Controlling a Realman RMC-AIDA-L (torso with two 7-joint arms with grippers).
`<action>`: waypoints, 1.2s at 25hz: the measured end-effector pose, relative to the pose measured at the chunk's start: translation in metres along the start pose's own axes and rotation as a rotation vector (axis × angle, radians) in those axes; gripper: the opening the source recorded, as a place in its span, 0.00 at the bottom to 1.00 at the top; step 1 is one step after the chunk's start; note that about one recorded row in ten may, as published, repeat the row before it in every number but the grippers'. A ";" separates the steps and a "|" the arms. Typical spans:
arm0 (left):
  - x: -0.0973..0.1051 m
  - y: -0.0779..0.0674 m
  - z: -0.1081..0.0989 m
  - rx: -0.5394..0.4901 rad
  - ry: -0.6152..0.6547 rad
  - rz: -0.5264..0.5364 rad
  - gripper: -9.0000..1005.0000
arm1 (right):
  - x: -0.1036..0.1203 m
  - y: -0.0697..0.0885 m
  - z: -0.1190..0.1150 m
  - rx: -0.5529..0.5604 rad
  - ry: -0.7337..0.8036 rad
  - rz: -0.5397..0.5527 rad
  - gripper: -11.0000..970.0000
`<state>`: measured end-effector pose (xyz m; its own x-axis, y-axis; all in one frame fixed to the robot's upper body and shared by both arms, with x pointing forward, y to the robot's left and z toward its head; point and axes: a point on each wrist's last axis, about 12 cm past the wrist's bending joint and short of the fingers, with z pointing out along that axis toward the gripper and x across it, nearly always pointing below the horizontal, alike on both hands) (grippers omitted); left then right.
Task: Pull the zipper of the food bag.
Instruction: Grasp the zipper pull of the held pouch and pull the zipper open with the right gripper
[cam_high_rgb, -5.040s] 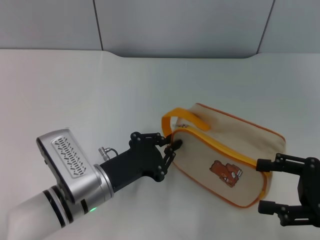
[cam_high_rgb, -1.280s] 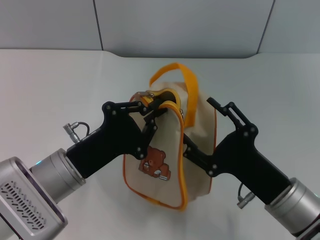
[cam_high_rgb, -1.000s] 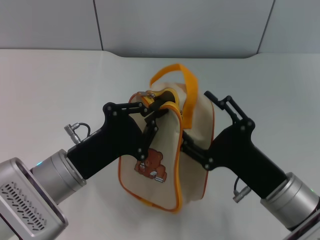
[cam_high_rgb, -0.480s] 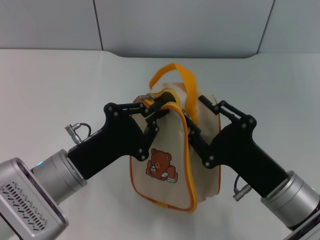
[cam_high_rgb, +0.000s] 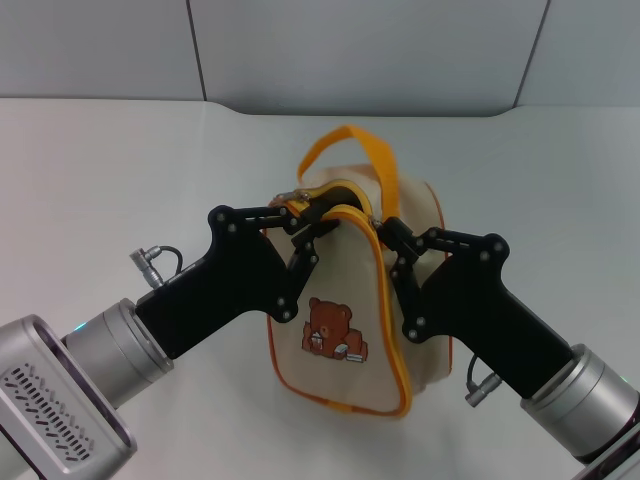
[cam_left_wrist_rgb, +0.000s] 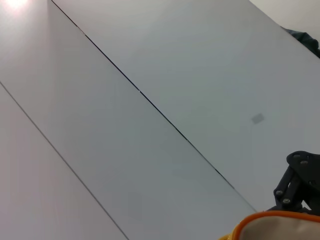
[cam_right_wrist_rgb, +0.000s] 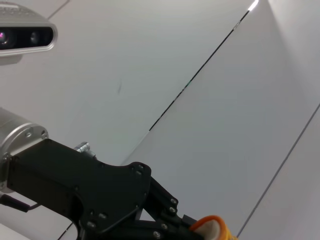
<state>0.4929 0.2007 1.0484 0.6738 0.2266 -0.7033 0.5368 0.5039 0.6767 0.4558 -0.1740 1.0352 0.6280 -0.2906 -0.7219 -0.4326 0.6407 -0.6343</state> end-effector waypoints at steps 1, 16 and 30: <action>0.000 0.000 0.000 0.000 0.000 0.000 0.06 | 0.000 0.000 0.000 0.000 0.000 0.000 0.12; 0.002 0.003 0.005 0.004 0.007 -0.003 0.07 | -0.002 0.023 -0.049 -0.008 0.134 0.068 0.04; 0.005 0.005 0.010 0.009 0.019 -0.027 0.08 | -0.015 0.034 -0.113 0.058 0.242 0.090 0.10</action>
<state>0.5038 0.1962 1.0507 0.6493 0.2289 -0.7253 0.5591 0.5029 0.6592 0.3586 -0.2282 0.9938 0.4124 -0.3875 -0.8245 -0.4374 0.7096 -0.5524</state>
